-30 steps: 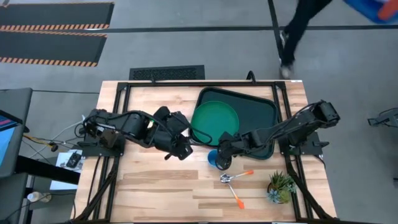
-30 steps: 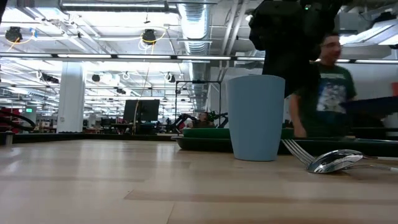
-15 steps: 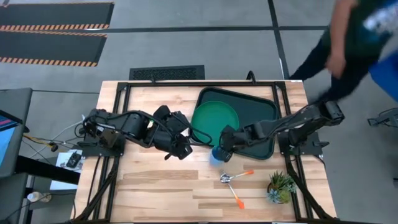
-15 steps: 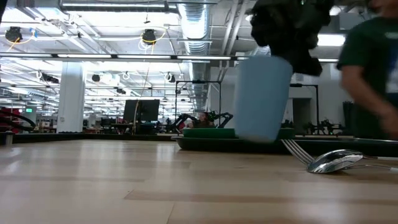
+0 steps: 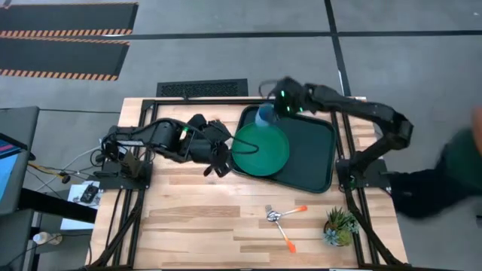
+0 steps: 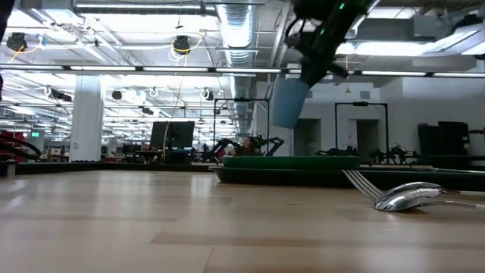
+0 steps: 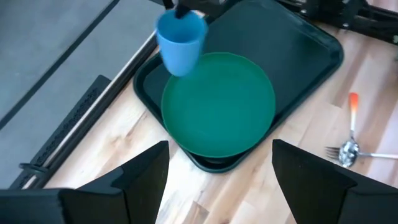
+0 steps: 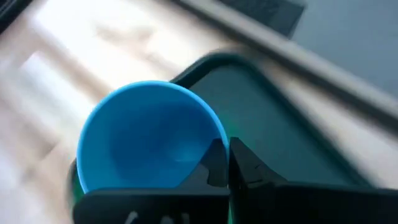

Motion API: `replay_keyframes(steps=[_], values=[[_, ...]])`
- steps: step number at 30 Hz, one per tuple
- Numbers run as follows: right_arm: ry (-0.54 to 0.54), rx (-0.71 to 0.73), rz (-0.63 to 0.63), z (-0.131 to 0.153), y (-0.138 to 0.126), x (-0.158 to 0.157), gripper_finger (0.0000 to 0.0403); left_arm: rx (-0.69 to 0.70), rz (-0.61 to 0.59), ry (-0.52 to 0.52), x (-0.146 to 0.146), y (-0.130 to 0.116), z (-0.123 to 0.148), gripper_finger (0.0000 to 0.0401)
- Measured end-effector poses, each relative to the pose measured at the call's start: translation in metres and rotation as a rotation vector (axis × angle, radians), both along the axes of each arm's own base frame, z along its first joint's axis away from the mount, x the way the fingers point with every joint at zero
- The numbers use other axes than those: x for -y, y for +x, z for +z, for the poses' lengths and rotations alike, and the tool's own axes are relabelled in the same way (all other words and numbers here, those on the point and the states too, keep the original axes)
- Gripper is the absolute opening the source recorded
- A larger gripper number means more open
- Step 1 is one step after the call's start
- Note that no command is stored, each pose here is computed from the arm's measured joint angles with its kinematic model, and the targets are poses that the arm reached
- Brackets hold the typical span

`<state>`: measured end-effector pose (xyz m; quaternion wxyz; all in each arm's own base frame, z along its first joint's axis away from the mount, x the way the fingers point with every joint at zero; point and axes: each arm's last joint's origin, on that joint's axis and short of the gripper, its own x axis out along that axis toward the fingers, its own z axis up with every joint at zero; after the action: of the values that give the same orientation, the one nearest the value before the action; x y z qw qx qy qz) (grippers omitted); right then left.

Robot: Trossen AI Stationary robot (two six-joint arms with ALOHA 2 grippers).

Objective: Pick and place plate/cup/fork/spoon on tray
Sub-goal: Put the blue cup on the black tray to the top left of the green plate

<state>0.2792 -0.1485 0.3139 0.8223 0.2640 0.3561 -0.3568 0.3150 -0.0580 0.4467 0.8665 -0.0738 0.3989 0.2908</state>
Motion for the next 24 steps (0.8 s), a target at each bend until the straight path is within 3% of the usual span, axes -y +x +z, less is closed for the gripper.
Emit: replay_keyframes(steps=[5,10,17,24], values=[[0.011,-0.018,-0.028,-0.018,0.007,0.062,0.0001,-0.004,0.038,-0.003,-0.014,0.002,0.000,0.0267],[0.051,-0.058,0.013,-0.043,0.027,0.098,0.0001,-0.011,0.071,-0.019,-0.029,0.004,0.000,0.0267],[0.076,-0.107,0.068,-0.063,0.051,0.114,0.0001,-0.014,0.114,-0.040,-0.046,0.005,-0.001,0.0267],[0.120,-0.180,0.087,-0.087,0.055,0.119,0.0001,-0.025,0.107,-0.048,-0.052,0.006,-0.001,0.0267]])
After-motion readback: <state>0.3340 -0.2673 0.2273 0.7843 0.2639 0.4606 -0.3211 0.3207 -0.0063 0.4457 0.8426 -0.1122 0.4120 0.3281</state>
